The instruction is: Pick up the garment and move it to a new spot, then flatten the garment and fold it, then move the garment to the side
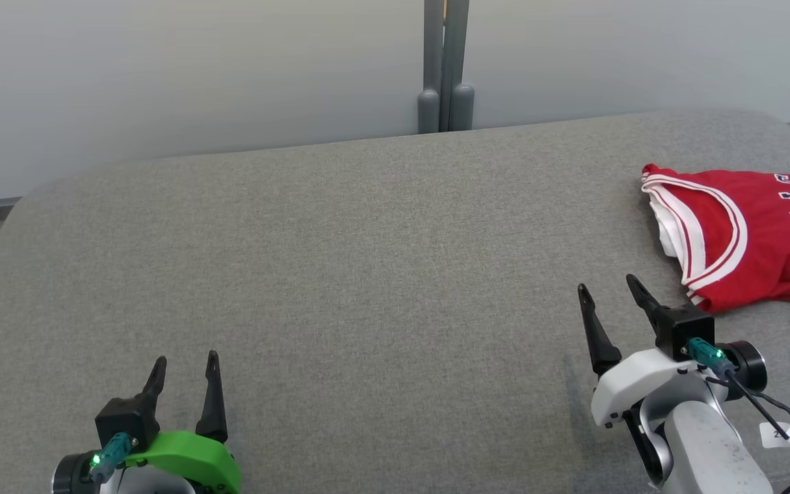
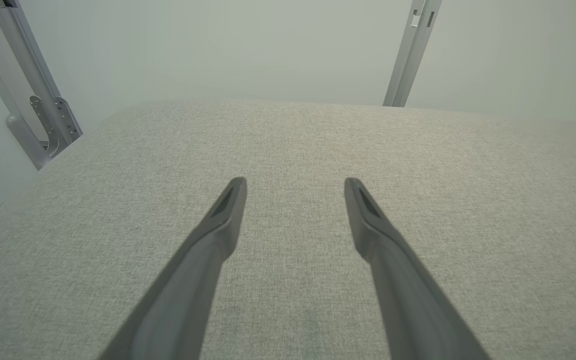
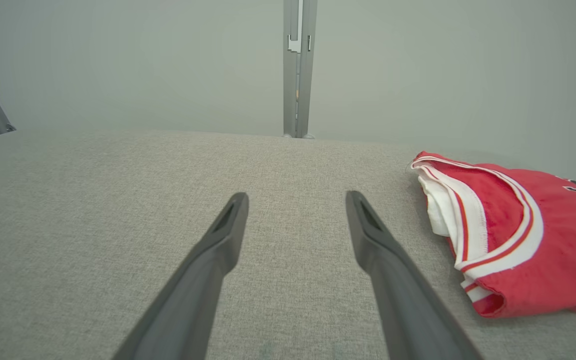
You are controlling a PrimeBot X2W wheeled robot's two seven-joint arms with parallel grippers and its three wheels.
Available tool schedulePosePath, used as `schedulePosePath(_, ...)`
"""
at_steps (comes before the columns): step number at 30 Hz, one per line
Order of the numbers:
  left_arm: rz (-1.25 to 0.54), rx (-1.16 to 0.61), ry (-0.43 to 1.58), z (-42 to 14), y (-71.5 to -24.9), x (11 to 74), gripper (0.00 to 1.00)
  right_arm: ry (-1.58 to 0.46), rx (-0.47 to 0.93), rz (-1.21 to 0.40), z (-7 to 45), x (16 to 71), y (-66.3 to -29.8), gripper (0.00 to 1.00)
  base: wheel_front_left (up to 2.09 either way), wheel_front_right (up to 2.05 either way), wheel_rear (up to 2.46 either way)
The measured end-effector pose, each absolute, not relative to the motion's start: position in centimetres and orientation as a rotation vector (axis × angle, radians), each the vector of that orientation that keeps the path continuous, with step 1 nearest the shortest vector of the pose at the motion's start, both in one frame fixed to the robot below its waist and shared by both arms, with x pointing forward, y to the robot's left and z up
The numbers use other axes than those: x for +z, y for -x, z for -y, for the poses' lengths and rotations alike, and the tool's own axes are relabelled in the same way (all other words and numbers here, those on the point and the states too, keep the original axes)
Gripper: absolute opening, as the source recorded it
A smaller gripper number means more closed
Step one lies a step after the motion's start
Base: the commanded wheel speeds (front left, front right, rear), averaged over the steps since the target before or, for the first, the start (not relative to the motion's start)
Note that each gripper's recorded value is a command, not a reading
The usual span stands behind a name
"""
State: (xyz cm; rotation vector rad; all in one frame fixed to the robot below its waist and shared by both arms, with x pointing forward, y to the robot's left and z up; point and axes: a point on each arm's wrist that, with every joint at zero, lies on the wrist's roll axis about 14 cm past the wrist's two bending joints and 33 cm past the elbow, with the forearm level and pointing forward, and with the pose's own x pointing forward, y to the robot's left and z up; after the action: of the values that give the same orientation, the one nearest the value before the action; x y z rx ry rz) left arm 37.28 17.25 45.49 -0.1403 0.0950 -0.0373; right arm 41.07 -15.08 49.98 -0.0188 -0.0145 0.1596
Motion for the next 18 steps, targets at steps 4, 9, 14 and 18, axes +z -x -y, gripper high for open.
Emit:
schedulePosePath(4, -0.095, -0.034, 0.138, -17.22, -37.35, 45.49, 1.00, 0.019, 0.157, 0.018, 15.20, 50.01, -40.90, 1.00, 0.00, 0.00, 0.00)
schedulePosePath(9, -0.091, -0.036, 0.139, -17.13, -37.44, 45.60, 1.00, 0.021, 0.154, 0.017, 15.30, 49.93, -40.78, 1.00, 0.00, 0.00, 0.00)
schedulePosePath(14, -0.087, -0.040, 0.144, -16.99, -37.53, 45.72, 1.00, 0.023, 0.155, 0.011, 15.31, 49.72, -40.70, 1.00, 0.00, 0.00, 0.00)
schedulePosePath(18, -0.085, -0.040, 0.145, -16.91, -37.58, 45.78, 1.00, 0.021, 0.153, 0.013, 15.39, 49.78, -40.68, 1.00, 0.00, 0.00, 0.00)
